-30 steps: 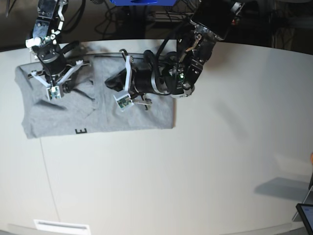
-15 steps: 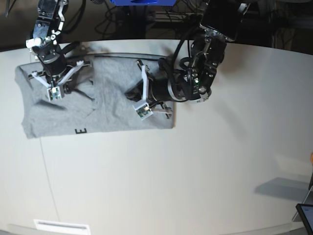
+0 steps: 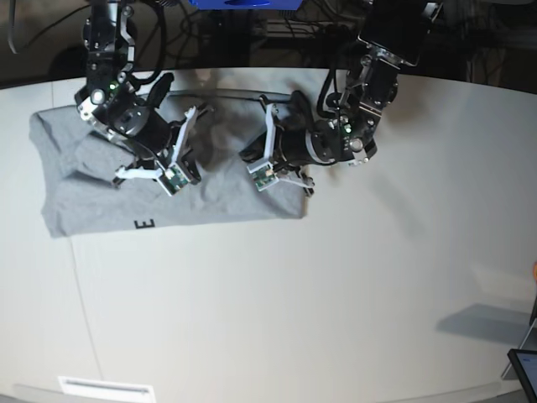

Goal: Fold the T-shirt properly

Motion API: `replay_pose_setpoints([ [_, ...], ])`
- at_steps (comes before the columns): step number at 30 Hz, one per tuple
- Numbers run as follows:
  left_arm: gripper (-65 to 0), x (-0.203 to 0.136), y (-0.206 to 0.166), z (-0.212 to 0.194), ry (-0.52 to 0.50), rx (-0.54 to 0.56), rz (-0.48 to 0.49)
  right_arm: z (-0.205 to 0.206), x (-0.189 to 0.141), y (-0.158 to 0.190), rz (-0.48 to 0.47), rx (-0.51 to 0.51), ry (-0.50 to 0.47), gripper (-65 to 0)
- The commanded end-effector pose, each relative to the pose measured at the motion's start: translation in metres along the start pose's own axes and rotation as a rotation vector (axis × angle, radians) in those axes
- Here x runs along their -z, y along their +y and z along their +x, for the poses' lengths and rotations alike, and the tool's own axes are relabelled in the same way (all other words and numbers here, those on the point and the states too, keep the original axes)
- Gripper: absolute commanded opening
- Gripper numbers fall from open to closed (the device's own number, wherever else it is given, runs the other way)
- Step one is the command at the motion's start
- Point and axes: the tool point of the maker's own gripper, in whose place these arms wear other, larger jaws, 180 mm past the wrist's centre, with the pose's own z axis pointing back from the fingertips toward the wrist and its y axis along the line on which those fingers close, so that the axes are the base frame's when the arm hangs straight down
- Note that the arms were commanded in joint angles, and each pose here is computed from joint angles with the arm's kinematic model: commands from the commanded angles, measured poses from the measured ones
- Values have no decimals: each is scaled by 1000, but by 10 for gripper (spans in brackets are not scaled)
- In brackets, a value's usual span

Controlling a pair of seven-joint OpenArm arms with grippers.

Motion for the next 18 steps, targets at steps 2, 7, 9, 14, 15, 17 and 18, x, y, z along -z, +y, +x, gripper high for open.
replay_pose_setpoints([
  [2,-640,-9,17,-32,141,38,56,17,8,-4,6,-16,-32,-650],
  [7,-640,-12,19,-38,158,42,62,17,31,-1,50,-20,-2,-650],
  [9,-640,-13,20,-38,159,42,64,11,39,7,80,-18,19,-650],
  [14,-640,-19,31,-39,146,9,99,-7,55,15,124,9,71,-650],
  [15,-640,-21,34,-40,148,6,106,-11,59,15,131,16,81,-650],
  [17,-640,-23,36,-43,154,-1,113,-10,65,13,138,26,61,-650],
  [18,-640,-23,37,-44,156,-3,118,-10,68,13,142,31,53,-650],
])
